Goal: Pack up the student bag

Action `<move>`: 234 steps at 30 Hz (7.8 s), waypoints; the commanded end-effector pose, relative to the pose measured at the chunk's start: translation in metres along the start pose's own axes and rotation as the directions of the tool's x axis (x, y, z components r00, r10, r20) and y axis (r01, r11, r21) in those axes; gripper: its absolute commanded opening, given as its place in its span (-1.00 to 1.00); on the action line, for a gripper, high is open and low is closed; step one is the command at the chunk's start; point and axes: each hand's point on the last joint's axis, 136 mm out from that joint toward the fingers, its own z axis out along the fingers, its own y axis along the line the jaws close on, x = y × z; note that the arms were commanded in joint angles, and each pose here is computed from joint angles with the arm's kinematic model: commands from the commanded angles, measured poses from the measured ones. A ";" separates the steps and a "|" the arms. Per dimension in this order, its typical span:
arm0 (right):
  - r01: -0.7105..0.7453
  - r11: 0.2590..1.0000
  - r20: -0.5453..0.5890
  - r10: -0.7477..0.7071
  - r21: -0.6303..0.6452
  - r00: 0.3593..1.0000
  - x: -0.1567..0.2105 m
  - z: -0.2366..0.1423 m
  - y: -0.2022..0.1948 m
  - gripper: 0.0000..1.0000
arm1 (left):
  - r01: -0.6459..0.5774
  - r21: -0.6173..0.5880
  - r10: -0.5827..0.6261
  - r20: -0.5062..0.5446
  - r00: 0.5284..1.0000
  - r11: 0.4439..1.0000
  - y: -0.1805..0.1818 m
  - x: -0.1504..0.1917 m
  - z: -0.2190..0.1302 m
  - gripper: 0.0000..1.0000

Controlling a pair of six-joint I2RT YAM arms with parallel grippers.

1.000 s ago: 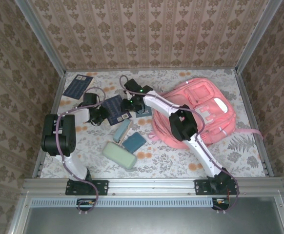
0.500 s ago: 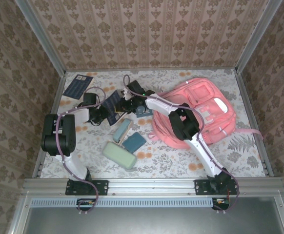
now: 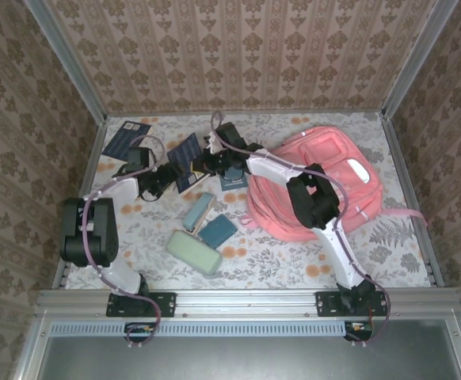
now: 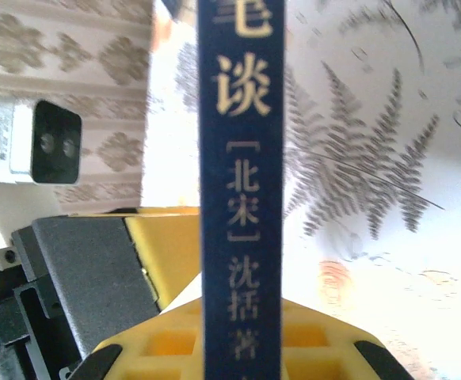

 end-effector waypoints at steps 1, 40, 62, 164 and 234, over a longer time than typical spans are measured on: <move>0.099 0.985 0.150 -0.077 -0.144 0.986 -0.036 -0.052 0.074 -1.00 | 0.042 0.192 -0.048 0.029 0.998 0.980 -0.038 -0.013 -0.022 0.51; 0.144 0.976 0.206 -0.176 0.163 0.963 0.022 -0.167 0.027 -0.14 | -0.050 0.685 0.020 0.052 0.998 0.727 -0.189 -0.005 -0.112 -1.00; 0.429 0.318 -0.309 -0.366 0.845 0.878 0.114 -0.257 -0.134 0.03 | -0.091 0.648 0.084 0.041 0.996 0.756 -0.185 0.033 -0.111 -1.00; -0.034 0.817 0.204 -0.103 0.575 0.973 0.053 -0.298 -0.086 -0.31 | -0.230 0.008 0.224 0.203 0.953 0.973 -0.152 0.070 -0.044 0.65; 0.250 0.783 0.075 -0.353 0.569 0.933 0.058 -0.181 0.006 0.99 | 0.330 -0.102 -0.319 0.114 0.941 0.938 -0.038 0.058 0.077 0.61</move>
